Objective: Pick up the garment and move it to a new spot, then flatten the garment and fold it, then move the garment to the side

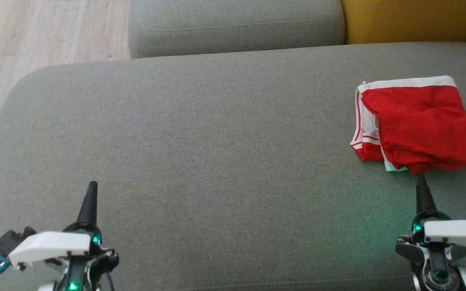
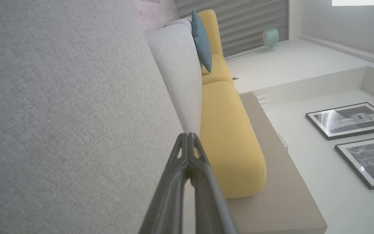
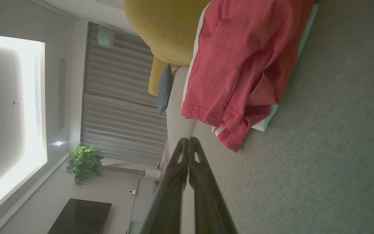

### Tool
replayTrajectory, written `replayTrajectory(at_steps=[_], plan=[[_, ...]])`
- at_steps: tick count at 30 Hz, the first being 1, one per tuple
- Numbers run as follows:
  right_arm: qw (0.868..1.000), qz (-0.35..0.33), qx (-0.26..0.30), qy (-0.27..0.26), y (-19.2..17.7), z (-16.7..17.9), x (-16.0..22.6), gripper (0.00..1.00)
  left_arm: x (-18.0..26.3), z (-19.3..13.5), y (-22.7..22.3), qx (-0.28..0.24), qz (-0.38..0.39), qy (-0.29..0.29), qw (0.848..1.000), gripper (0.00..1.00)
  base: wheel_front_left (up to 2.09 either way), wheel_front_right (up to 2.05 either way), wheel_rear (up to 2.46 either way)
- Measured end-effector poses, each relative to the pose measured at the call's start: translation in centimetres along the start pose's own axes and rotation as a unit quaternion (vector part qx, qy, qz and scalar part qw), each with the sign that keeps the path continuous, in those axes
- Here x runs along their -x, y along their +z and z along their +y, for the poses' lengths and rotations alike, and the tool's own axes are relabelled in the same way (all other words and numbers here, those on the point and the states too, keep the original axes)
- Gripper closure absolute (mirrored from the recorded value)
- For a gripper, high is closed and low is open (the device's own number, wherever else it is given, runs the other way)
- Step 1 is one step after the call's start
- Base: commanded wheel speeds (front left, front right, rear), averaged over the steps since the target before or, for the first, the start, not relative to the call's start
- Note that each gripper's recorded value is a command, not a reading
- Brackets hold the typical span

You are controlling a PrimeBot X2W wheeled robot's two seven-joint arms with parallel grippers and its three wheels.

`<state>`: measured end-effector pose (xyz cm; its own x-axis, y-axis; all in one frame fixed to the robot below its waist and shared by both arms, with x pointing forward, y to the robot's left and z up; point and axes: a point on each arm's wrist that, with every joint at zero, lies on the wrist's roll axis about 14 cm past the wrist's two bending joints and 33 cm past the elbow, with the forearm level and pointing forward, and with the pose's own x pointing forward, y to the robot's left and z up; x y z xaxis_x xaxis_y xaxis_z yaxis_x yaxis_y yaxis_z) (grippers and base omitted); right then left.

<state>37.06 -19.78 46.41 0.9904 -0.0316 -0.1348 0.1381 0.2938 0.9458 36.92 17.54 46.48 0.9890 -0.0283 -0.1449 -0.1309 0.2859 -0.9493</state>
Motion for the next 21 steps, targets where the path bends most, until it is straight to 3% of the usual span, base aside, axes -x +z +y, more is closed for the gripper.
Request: replayTrajectory(at_steps=[21], plan=[[0.993,-0.002,-0.116,0.013,0.73,0.55,0.00,1.00,-0.26,-0.74,0.96,0.112,-0.003,-0.019,0.994,1.00,0.00,0.00,0.00]])
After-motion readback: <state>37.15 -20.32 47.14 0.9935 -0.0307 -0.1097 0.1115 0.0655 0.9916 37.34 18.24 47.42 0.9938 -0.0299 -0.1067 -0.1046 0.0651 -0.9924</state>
